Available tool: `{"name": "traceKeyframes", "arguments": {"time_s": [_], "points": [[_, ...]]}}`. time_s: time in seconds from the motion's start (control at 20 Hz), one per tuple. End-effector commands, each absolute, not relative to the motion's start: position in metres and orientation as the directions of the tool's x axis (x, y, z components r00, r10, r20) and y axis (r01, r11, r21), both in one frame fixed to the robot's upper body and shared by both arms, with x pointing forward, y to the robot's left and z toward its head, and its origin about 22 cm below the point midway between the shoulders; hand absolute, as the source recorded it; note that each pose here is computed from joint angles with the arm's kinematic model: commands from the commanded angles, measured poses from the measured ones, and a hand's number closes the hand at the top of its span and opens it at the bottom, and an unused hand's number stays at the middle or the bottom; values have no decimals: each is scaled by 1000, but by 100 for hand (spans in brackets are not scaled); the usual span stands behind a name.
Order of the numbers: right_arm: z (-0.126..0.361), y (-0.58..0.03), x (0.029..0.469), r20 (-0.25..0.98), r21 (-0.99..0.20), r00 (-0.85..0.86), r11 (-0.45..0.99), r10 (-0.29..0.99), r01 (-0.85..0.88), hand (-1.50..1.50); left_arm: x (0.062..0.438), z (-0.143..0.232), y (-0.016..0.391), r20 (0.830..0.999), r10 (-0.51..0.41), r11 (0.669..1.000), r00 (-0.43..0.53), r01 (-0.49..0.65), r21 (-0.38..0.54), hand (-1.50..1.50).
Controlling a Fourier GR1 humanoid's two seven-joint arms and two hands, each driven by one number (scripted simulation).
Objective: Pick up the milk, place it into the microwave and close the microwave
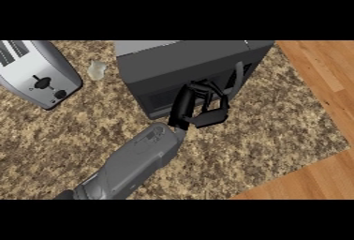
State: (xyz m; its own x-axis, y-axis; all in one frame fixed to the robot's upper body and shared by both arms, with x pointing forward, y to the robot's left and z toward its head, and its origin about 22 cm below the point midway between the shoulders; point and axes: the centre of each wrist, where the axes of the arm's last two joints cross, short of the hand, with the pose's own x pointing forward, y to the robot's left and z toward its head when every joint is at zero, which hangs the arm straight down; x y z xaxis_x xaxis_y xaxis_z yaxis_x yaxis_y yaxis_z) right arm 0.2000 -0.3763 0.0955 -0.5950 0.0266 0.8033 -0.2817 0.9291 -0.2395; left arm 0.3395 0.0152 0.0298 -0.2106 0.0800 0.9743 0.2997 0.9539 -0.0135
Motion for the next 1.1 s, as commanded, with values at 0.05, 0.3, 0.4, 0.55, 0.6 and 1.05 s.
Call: {"name": "traceKeyframes", "arguments": {"time_s": [0.05,0.3,0.4,0.55,0.6,1.05], "points": [[107,-383,205,795,-248,-606,928,31,-278,-150,356,46,15,960,123,962,-253,269,-52,150],[116,-387,210,787,-243,-617,932,27,-270,-150,358,42,17,956,131,964,-263,260,-61,150],[116,-391,210,794,-244,-607,932,33,-268,-150,358,43,16,952,144,962,-269,265,-71,150],[127,-396,213,784,-274,-618,925,58,-262,-150,359,40,17,952,147,962,-270,262,-75,150],[126,-397,213,787,-263,-615,928,47,-265,-150,359,41,17,949,144,963,-279,261,-69,150],[145,-412,221,767,-289,-636,931,84,-225,-150,362,42,16,941,171,961,-291,262,-94,150]]}}
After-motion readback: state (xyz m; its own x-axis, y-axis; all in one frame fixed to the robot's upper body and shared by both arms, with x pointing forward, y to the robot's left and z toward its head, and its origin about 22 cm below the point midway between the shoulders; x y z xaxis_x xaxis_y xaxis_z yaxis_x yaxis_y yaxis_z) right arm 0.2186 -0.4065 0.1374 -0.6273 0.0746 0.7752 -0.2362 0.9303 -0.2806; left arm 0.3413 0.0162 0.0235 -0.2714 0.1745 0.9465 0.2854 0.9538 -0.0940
